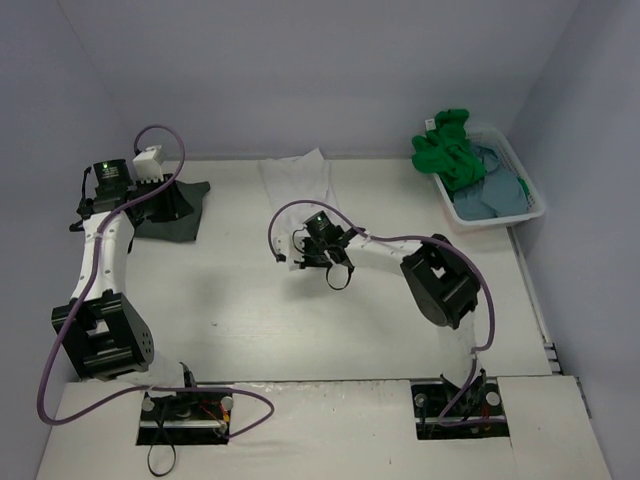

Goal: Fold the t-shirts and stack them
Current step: Pick up the 2/3-rectangle-folded T-shirt from the center of the board, then fold the 2/3-rectangle-folded T-shirt at the center of the board.

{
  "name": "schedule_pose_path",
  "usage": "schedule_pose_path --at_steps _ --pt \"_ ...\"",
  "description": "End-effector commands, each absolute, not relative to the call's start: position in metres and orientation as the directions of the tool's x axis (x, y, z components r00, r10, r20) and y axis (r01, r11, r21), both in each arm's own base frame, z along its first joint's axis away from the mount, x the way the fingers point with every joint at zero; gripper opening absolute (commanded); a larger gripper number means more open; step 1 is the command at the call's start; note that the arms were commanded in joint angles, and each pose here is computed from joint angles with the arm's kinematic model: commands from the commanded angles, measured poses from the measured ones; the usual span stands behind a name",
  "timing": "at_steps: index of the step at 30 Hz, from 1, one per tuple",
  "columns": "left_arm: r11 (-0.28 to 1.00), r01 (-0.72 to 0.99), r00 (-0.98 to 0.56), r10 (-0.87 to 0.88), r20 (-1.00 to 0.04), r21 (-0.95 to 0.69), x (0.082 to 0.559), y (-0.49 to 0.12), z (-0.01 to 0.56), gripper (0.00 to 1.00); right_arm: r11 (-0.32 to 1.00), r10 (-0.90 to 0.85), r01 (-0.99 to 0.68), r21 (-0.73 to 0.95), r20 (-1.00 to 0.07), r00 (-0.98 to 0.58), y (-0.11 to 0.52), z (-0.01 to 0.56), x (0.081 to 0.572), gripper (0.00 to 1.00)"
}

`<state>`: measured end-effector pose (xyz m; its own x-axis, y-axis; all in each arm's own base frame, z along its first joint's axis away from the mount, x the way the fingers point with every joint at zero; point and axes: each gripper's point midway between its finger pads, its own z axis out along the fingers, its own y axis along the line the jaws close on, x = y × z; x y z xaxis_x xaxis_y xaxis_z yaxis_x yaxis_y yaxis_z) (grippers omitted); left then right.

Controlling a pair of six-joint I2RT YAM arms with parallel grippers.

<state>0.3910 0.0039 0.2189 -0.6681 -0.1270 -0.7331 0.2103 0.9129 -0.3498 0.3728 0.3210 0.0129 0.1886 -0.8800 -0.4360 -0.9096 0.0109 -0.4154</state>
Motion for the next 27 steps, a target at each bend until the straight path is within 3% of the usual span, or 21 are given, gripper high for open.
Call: schedule_pose_path --at_steps 1,12,22,27 --pt "0.895 0.249 -0.611 -0.151 -0.777 -0.371 0.396 -0.001 0.244 0.26 -0.018 -0.901 -0.967 -0.253 -0.416 0.126 0.294 0.016 0.313 0.0" --pt "0.864 0.259 -0.665 -0.165 -0.728 -0.433 0.379 -0.022 0.22 0.26 -0.102 -0.875 -0.988 -0.114 -0.462 0.143 0.284 0.053 0.227 0.0" --pt "0.814 0.467 -0.702 0.104 -0.704 -0.346 0.375 -0.099 0.185 0.26 -0.016 -0.851 -0.975 -0.222 -0.509 0.13 0.284 0.087 0.298 0.0" --pt "0.756 0.571 -0.644 0.169 -0.746 -0.322 0.409 -0.144 0.186 0.22 0.013 -0.843 -0.974 -0.227 -0.526 0.111 0.284 0.089 0.319 0.0"
